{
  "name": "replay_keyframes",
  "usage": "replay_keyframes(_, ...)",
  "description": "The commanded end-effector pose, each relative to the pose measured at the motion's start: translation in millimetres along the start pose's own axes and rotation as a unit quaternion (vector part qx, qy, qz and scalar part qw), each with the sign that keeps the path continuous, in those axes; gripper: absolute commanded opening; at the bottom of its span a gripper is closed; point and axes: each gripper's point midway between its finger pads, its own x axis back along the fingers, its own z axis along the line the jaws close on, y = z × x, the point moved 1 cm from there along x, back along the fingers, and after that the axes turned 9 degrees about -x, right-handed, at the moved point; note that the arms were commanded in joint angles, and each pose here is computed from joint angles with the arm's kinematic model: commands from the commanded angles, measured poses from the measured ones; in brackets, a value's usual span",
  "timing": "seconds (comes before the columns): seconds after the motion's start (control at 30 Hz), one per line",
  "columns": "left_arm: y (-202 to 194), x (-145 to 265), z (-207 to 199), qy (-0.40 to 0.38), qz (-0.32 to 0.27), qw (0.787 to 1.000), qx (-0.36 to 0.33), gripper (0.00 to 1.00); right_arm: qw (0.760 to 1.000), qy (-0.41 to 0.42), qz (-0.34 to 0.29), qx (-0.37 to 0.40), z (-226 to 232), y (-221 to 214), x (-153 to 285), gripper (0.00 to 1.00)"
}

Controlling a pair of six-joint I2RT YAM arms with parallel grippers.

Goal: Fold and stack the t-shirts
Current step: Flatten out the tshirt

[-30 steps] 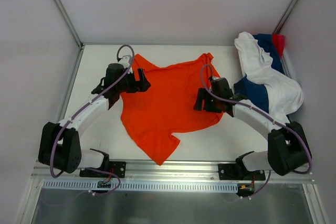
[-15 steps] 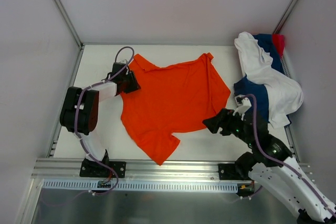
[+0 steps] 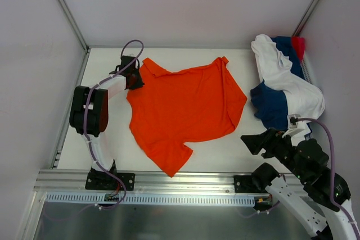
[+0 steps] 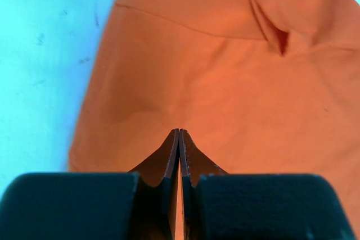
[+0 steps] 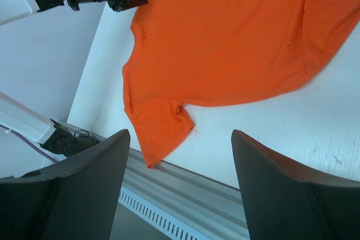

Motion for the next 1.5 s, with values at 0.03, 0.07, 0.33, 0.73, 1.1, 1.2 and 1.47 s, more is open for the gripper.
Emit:
replay_keyframes(0.03, -9, -5, 24, 0.054, 0.050, 0.997, -0.018, 0.00, 1.000, -0.015, -0.001, 0.000, -4, 4, 16, 0.77)
replay_keyframes(0.07, -14, -9, 25, 0.056, 0.062, 0.996, -0.017, 0.00, 1.000, -0.018, -0.001, 0.001, -5, 4, 17, 0.77)
replay_keyframes(0.33, -14, -24, 25, -0.007, 0.119, 0.992, 0.033, 0.00, 0.999, -0.007, -0.035, -0.003, -8, 12, 32, 0.79)
replay_keyframes(0.73, 27, -33, 66, 0.002, 0.112, 0.991, 0.069, 0.00, 0.998, -0.010, -0.060, 0.021, -9, 24, 43, 0.82)
replay_keyframes(1.1, 107, -51, 83, 0.022, 0.053, 0.998, -0.034, 0.15, 0.997, -0.028, -0.064, 0.040, -15, 26, 37, 0.83)
replay_keyframes(1.2, 121, -54, 84, 0.019, 0.040, 0.998, -0.038, 0.13, 0.996, -0.034, -0.068, 0.040, -18, 27, 38, 0.83)
replay_keyframes(1.47, 142, 23, 13, -0.087, 0.009, 0.996, 0.023, 0.07, 0.997, -0.044, -0.058, 0.036, -25, 18, 24, 0.83)
